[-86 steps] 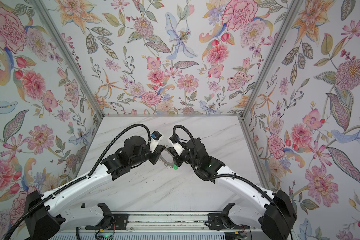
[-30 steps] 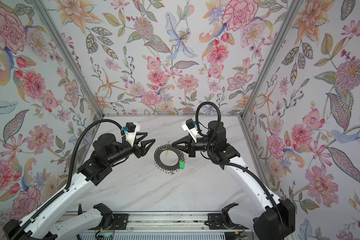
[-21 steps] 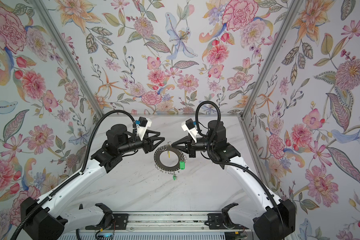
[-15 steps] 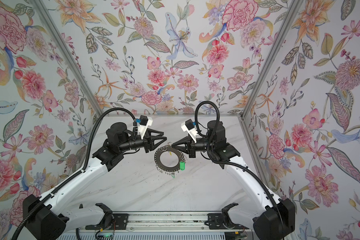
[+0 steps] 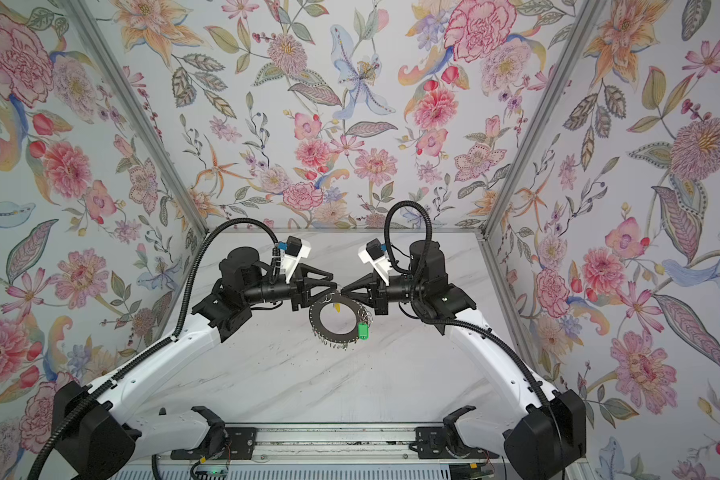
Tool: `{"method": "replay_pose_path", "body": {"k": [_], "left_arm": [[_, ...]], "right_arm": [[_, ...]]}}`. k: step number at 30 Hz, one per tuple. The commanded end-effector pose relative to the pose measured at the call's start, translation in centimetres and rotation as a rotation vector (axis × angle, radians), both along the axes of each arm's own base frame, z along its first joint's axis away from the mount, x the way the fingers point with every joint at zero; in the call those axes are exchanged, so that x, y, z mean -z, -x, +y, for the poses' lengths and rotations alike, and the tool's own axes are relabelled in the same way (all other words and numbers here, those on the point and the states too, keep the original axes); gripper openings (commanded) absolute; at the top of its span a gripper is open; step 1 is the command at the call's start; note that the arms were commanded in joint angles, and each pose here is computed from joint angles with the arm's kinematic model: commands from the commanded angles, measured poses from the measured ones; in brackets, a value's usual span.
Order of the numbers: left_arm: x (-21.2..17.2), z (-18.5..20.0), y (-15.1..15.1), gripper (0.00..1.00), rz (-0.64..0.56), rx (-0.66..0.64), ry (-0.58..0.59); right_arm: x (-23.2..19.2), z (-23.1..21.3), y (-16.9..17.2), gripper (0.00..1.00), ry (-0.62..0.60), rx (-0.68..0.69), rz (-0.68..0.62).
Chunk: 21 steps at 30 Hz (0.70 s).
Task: Remove the keys from the keyring
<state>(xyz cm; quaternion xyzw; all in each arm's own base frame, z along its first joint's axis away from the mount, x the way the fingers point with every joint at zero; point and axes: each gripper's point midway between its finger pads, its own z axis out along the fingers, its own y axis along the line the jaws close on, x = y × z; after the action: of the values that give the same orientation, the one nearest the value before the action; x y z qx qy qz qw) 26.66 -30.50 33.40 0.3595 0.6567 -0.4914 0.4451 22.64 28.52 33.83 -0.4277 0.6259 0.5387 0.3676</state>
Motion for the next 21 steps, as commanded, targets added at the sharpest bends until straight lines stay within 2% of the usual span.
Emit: {"method": "replay_pose_path", "body": {"k": [1,4,7,10,21], "left_arm": [[0.6,0.3,-1.4,0.43,0.000,-0.064,-0.035],[0.1,1.3,-2.3,0.43,-0.020,-0.140,-0.034],[-0.7,2.2,-2.8,0.42,-0.014,-0.162,0.030],[-0.3,2.2,-3.2,0.39,0.011,-0.169,0.033],[1.4,-0.8,0.1,0.39,0.122,0.091,0.037]], "right_arm": [[-1.7,0.3,0.5,0.00,-0.025,-0.028,-0.068],[-1.7,0.3,0.5,0.00,-0.023,-0.027,-0.069],[-1.5,0.3,0.5,0.00,-0.018,-0.025,-0.066],[-1.4,0.4,0.4,0.00,-0.017,-0.024,-0.067],[-0.8,0.8,0.0,0.00,0.001,-0.013,-0.071]]}}
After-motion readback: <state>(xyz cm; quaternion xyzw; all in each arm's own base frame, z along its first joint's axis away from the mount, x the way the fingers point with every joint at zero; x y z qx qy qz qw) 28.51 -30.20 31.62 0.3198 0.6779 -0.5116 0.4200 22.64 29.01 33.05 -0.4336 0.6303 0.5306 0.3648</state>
